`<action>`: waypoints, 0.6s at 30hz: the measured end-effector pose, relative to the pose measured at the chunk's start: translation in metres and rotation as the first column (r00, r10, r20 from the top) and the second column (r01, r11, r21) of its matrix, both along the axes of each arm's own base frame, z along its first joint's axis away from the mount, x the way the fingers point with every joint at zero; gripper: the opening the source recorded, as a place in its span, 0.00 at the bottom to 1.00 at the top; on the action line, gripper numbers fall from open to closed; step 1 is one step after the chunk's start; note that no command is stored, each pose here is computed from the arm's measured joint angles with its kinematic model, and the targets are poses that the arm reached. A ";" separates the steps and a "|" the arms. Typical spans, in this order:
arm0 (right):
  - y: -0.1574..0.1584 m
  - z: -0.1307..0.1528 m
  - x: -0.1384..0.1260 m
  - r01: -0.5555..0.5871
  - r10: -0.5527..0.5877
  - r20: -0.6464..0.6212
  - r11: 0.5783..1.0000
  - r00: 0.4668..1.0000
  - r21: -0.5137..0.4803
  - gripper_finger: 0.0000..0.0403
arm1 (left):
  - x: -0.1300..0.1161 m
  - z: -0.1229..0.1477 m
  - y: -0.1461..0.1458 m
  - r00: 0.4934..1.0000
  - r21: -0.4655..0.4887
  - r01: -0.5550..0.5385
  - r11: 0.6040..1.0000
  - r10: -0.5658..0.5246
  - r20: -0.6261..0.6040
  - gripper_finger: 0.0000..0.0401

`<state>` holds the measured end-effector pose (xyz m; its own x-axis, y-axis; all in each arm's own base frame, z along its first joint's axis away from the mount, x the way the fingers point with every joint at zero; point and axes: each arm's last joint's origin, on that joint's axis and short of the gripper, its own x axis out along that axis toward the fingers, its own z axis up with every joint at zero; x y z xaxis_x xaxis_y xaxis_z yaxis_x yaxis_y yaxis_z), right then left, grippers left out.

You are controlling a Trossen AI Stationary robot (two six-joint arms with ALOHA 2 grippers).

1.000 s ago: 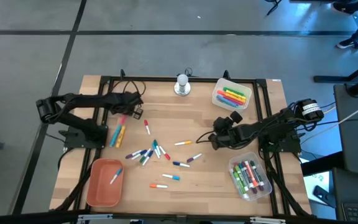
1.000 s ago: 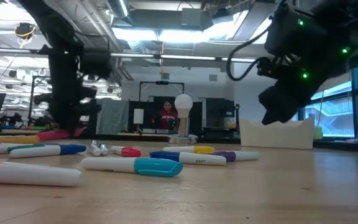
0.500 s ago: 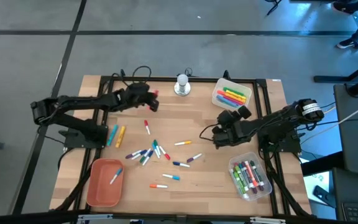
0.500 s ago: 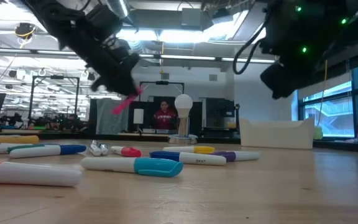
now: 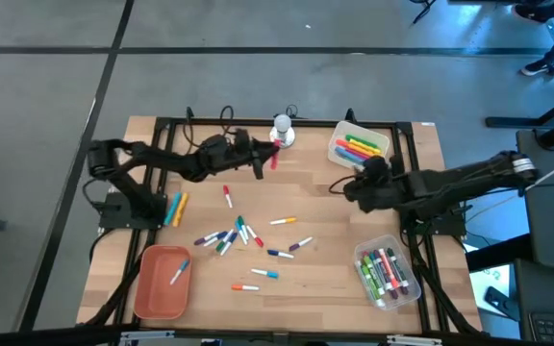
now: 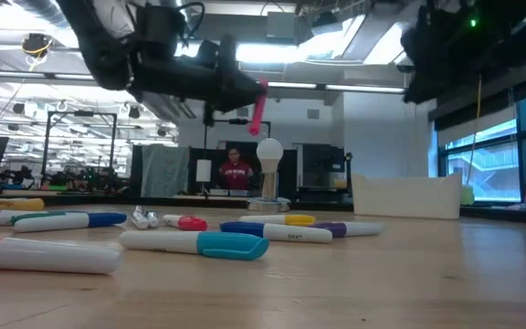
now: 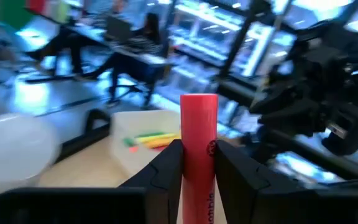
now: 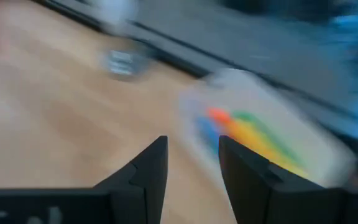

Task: Pick & Place Markers
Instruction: Put the large orange highlighter pen into the white bin

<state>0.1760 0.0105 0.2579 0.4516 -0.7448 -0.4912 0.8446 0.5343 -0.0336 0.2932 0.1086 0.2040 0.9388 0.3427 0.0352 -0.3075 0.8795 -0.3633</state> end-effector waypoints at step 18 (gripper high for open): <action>-0.019 -0.022 0.035 -0.481 0.471 0.441 0.871 0.764 -0.097 0.65 | 0.050 0.016 -0.050 0.938 0.089 0.305 0.948 -0.315 0.144 0.21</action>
